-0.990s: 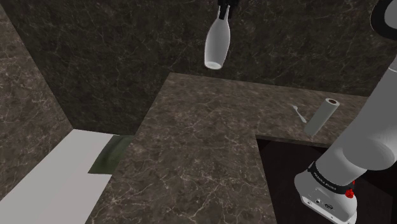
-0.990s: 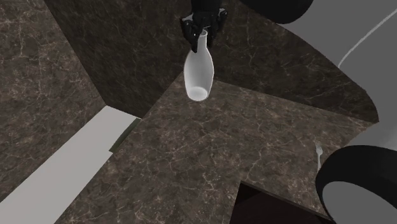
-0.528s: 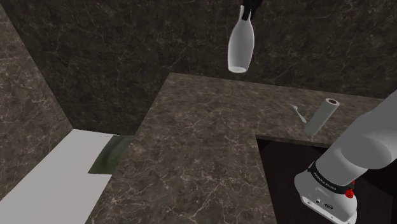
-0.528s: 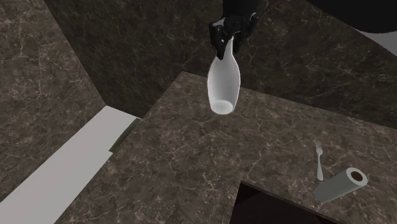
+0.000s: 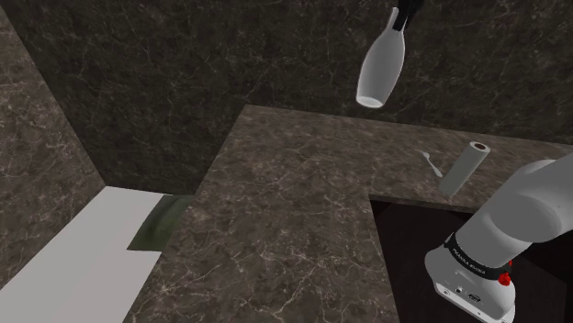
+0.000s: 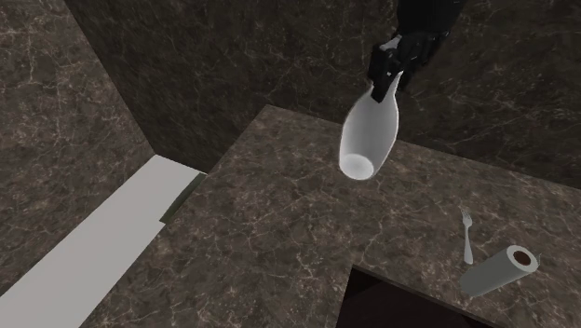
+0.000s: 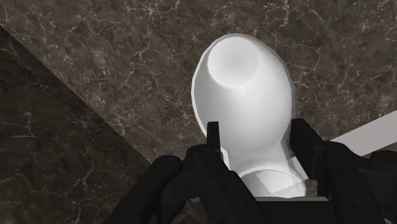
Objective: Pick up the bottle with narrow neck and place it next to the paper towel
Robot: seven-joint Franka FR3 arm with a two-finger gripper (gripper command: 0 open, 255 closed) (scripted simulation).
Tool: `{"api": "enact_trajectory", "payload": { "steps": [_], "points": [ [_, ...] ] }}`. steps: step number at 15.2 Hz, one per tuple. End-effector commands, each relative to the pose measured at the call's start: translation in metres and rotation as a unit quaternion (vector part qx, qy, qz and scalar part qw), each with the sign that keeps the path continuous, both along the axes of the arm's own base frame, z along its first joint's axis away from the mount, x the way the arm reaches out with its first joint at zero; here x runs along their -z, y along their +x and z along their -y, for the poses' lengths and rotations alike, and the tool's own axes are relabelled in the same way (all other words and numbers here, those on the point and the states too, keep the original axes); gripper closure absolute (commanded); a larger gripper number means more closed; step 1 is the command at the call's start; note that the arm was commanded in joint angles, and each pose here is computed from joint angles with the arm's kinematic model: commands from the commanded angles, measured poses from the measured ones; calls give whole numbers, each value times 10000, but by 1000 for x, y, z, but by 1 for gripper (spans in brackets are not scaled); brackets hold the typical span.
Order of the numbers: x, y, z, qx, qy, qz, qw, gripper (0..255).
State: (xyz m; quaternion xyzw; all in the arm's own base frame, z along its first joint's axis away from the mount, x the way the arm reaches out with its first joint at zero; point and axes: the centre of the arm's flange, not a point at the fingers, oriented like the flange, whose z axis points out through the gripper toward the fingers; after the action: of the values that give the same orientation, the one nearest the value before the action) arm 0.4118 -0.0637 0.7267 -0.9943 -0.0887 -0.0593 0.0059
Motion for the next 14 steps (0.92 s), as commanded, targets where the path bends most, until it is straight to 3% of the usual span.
{"api": "enact_trajectory", "payload": {
  "steps": [1,14],
  "points": [
    [0,-23,14,-7,1,0,10000,255],
    [-16,-169,102,-7,1,0,10000,255]
  ]
}}
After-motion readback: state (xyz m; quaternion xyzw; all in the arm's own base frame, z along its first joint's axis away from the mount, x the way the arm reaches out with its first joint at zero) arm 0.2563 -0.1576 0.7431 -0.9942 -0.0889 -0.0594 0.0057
